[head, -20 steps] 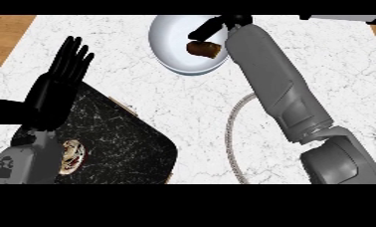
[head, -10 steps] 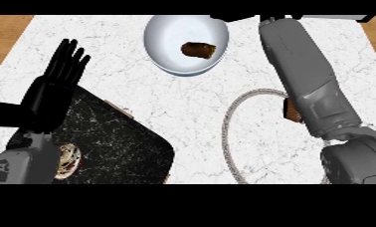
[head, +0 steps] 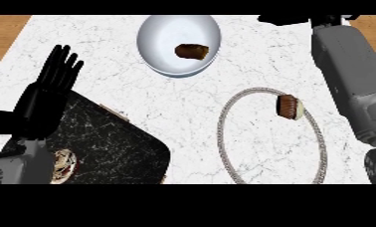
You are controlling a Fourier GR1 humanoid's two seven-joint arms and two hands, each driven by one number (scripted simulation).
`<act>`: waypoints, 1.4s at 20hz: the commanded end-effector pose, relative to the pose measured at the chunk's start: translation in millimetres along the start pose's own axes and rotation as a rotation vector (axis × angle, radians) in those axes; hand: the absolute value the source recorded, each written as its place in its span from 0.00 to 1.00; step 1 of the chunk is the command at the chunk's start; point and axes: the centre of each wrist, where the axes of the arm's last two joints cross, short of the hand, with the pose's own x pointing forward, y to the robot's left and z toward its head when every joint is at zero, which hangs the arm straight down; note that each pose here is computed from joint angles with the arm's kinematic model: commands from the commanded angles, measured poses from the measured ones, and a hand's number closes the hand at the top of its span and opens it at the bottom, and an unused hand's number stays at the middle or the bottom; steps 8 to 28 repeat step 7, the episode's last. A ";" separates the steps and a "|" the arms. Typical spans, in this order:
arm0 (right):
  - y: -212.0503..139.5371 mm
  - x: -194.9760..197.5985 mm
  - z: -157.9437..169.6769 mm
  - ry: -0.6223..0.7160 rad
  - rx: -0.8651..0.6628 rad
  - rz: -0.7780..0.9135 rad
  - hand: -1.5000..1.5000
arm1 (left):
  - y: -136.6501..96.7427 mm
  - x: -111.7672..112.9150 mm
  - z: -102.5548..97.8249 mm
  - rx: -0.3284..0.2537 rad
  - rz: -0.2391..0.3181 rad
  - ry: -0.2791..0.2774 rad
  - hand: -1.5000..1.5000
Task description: Pick the sweet potato from the placemat and place it in the bowl
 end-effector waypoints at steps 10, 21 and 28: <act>-71.0 -61.2 19.6 0.013 0.078 -0.010 0.00 | 9.7 -1.7 -6.2 0.024 -0.007 0.003 0.50; -71.0 -61.2 19.6 0.013 0.078 -0.010 0.00 | 9.7 -1.7 -6.2 0.024 -0.007 0.003 0.50; -71.0 -61.2 19.6 0.013 0.078 -0.010 0.00 | 9.7 -1.7 -6.2 0.024 -0.007 0.003 0.50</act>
